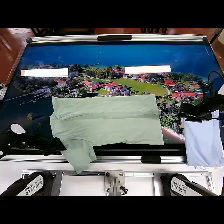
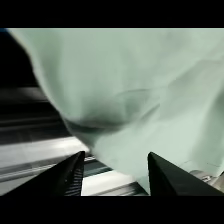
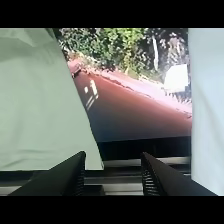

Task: Fold the shirts.

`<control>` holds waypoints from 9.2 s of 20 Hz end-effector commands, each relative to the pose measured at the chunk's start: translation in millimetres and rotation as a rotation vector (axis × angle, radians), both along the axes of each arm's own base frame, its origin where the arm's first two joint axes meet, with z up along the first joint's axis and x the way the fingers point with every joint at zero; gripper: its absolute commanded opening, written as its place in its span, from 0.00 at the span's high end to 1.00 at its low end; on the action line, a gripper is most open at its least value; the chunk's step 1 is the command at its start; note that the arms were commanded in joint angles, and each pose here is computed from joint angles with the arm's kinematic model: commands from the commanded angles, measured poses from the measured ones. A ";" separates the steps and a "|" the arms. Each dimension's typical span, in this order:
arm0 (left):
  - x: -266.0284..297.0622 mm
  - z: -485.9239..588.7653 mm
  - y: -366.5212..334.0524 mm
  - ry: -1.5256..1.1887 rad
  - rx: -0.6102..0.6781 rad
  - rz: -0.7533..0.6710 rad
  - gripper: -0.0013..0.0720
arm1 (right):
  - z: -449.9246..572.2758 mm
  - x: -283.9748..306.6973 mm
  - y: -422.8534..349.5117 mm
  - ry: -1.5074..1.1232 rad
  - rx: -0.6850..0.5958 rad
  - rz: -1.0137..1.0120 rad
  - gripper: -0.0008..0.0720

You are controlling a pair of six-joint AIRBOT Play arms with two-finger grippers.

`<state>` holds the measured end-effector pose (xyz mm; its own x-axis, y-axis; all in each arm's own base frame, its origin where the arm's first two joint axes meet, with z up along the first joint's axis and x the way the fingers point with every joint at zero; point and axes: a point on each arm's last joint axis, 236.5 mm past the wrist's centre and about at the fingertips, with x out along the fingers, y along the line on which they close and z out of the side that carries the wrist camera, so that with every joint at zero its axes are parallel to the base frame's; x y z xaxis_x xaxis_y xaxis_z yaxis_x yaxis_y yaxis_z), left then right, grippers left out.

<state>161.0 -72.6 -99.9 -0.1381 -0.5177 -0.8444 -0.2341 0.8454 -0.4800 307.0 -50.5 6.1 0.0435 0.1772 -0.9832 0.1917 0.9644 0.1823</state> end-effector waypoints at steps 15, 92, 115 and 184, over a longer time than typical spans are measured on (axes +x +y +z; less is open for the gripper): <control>9.1 -0.7 -11.0 -0.050 0.017 -0.045 0.93 | -82.1 -77.3 69.6 0.248 0.282 -0.025 0.13; 266.6 71.3 61.2 -0.296 0.050 0.027 0.43 | -106.4 142.3 88.8 -0.165 0.318 -0.140 0.13; 294.2 136.6 -124.3 -0.466 -0.332 -0.013 0.94 | 72.6 125.0 160.7 -0.478 0.512 0.110 0.88; 200.5 464.8 -76.9 -1.344 -0.144 0.180 0.94 | -8.8 35.9 190.6 -0.062 0.088 0.287 0.18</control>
<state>361.7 -150.3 364.8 0.8172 -0.5367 -0.2099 0.3783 0.7744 -0.5072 380.1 241.5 14.9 0.2011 0.5254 -0.8267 -0.1567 0.8504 0.5023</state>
